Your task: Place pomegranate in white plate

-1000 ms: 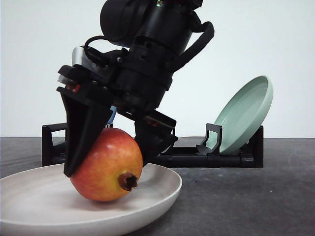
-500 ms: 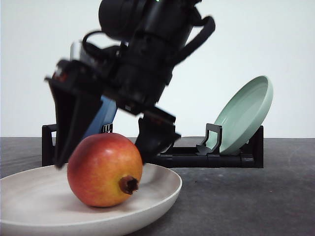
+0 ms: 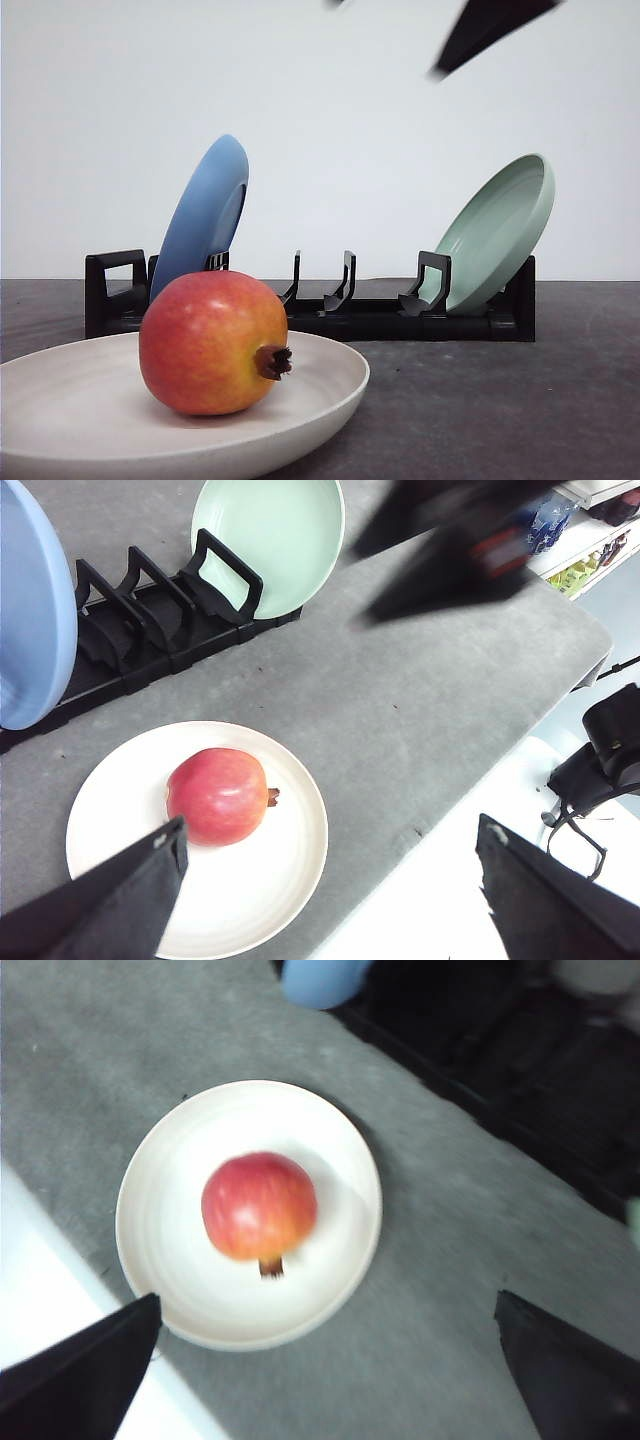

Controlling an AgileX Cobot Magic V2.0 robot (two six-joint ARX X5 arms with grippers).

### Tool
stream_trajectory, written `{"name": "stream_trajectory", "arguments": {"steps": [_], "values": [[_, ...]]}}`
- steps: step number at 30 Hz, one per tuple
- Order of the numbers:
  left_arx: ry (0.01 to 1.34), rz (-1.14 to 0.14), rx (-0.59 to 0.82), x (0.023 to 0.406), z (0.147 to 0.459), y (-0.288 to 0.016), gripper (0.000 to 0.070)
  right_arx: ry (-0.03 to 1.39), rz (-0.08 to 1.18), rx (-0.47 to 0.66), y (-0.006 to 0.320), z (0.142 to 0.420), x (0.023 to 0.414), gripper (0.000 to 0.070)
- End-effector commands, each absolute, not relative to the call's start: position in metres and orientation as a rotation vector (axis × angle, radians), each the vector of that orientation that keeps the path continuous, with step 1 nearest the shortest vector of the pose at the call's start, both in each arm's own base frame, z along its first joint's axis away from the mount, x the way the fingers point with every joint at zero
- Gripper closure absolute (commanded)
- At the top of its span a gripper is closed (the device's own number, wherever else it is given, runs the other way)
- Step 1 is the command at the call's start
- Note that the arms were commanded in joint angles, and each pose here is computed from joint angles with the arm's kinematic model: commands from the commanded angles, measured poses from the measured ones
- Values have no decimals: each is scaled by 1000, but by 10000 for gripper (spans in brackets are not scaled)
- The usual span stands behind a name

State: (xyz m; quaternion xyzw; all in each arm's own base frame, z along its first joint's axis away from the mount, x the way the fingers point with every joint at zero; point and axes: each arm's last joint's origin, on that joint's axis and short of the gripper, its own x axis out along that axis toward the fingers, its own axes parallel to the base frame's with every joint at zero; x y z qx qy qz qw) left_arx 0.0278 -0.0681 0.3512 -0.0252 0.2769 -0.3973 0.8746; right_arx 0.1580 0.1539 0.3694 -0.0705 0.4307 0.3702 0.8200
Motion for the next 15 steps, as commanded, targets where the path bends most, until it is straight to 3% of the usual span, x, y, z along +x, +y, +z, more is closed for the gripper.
{"name": "stream_trajectory", "arguments": {"steps": [1,5,15], "values": [[564,-844,-48,27,354,-69,144,854,788,-148,141,382,144,0],[556,-836,-52,27,355,-69,144,748,731,-127,111,388,115,0],[423,-832,14,30,362,-72,144,473,711,118,66,341,69,0]]}}
